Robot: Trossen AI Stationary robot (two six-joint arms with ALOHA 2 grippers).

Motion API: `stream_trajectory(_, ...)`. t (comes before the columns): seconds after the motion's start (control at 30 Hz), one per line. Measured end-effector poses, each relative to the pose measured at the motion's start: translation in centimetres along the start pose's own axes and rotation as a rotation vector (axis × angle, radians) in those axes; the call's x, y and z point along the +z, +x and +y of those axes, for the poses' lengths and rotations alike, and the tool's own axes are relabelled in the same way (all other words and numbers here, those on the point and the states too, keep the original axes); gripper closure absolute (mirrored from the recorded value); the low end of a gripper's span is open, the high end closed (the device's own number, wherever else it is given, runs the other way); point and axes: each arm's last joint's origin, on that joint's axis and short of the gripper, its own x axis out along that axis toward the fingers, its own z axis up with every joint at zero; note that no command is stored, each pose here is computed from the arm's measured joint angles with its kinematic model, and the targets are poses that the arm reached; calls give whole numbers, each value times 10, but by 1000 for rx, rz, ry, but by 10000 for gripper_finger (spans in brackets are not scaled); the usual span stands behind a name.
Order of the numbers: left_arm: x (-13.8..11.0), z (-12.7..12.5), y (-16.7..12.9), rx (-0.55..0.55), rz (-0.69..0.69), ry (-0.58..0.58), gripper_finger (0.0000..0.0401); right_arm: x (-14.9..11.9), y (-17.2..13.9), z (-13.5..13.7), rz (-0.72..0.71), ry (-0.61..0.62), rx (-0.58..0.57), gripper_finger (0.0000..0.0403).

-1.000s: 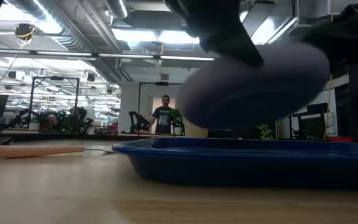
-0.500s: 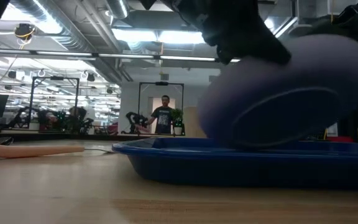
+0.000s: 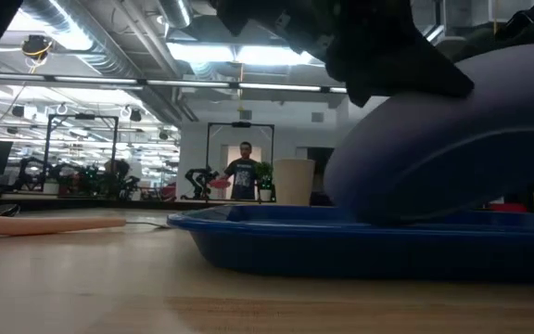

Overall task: Pick and place plate/cup/fork/spoon on tray
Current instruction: Put the white plate on the blue serving tray

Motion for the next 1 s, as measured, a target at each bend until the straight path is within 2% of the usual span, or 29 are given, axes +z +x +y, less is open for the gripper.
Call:
stream_trajectory(0.17,4,-1,0,-42,-42,2,387,-1,0,0,7,0,-2,338)
stream_trajectory(0.43,4,-1,0,-37,-43,-1,368,-1,0,0,12,3,-3,338)
stream_trajectory(1.0,1,-1,0,-12,-17,-14,392,-1,0,0,15,4,-3,338)
